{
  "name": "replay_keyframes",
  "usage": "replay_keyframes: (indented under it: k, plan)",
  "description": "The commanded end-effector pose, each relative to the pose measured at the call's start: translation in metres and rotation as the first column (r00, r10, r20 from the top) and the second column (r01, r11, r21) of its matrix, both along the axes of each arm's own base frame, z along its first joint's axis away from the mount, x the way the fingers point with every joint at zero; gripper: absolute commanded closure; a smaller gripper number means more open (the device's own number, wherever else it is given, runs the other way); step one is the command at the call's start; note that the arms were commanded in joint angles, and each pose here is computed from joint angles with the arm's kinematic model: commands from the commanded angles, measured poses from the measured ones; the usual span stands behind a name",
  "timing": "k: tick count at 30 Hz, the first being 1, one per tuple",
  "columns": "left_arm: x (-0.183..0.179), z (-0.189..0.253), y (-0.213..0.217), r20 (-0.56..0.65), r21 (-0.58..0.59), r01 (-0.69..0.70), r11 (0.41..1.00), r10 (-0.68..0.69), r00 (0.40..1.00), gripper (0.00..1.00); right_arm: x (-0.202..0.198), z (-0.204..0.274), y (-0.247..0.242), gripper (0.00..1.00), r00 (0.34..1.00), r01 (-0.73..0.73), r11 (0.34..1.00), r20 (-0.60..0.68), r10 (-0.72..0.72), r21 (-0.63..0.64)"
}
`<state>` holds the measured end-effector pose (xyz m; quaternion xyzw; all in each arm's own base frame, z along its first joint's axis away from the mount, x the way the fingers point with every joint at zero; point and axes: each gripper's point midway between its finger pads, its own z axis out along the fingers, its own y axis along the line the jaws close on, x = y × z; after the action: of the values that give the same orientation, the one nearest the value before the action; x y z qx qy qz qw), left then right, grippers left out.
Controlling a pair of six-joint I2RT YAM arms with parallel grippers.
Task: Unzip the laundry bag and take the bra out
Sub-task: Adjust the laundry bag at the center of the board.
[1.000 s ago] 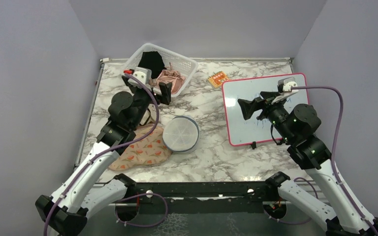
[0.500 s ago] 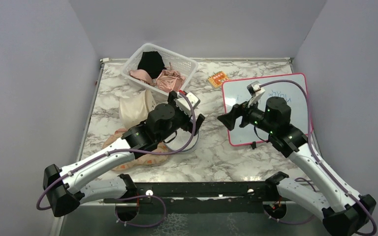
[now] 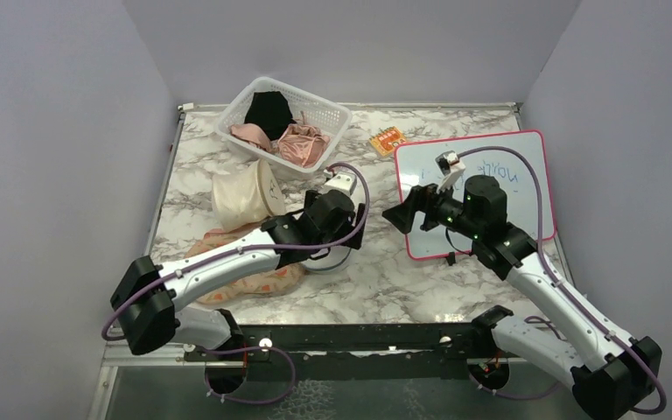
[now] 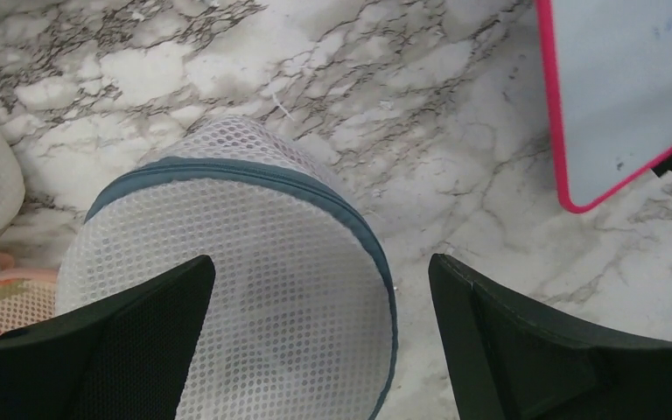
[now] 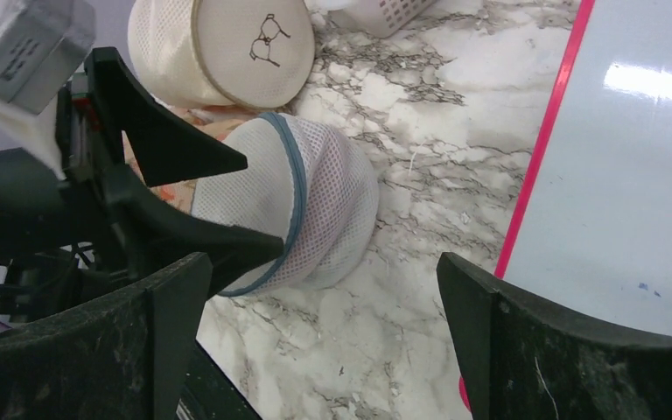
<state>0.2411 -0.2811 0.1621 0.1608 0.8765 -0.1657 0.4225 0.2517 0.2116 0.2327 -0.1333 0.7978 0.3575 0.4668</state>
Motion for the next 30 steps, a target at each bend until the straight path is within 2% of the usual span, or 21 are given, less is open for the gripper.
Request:
replay_keyframes:
  k: [1,5,10,13,16,18,19,21,22,25,27,30]
  plan:
    - [0.021,-0.004,0.022,-0.008,0.071,-0.27,0.96,0.272,0.962,0.14,0.003,0.001,-0.015,0.0,0.996,0.077,0.997,0.041,-0.077,-0.003]
    - [0.04,-0.009,0.033,0.055,0.196,-0.365,0.91,0.361,0.931,0.14,0.002,-0.002,-0.024,0.0,0.993,0.097,0.994,0.064,-0.095,-0.043]
    - [0.048,-0.021,0.024,0.038,0.227,-0.363,0.904,0.365,0.93,0.18,-0.003,0.0,-0.03,0.0,0.991,0.102,0.992,0.09,-0.096,-0.07]
    - [0.051,-0.03,0.018,0.027,0.26,-0.343,0.903,0.348,0.937,0.29,-0.004,-0.001,-0.034,0.0,0.989,0.112,0.991,0.105,-0.104,-0.077]
    - [0.051,-0.03,0.012,0.015,0.257,-0.32,0.912,0.328,0.945,0.54,-0.007,-0.005,-0.034,0.0,0.99,0.103,0.991,0.103,-0.094,-0.083]
    - [0.05,-0.027,0.009,0.007,0.259,-0.286,0.923,0.294,0.956,0.64,-0.008,-0.01,-0.034,0.0,0.992,0.096,0.991,0.095,-0.087,-0.093]
    - [0.049,-0.025,0.007,0.004,0.264,-0.254,0.93,0.263,0.965,0.72,-0.009,-0.012,-0.034,0.0,0.992,0.095,0.991,0.094,-0.086,-0.098]
    - [0.046,-0.02,0.002,0.004,0.291,-0.157,0.944,0.163,0.987,0.95,-0.009,-0.019,-0.036,0.0,0.993,0.1,0.989,0.078,-0.092,-0.113]
    - [0.045,-0.016,-0.001,0.007,0.298,-0.106,0.949,0.109,0.994,1.0,-0.009,-0.023,-0.036,0.0,0.994,0.099,0.988,0.068,-0.091,-0.118]
    - [0.04,0.002,-0.015,0.047,0.308,0.1,0.946,-0.121,0.992,1.0,-0.013,-0.03,-0.033,0.0,0.997,0.078,0.99,0.038,-0.074,-0.114]
    - [0.031,0.015,-0.026,0.08,0.304,0.244,0.921,-0.279,0.957,1.0,-0.016,-0.029,-0.03,0.0,0.998,0.057,0.993,0.027,-0.054,-0.101]
    - [0.018,0.035,-0.033,0.157,0.293,0.379,0.878,-0.436,0.886,1.0,-0.02,-0.029,-0.024,0.0,1.0,0.026,0.996,0.003,-0.026,-0.085]
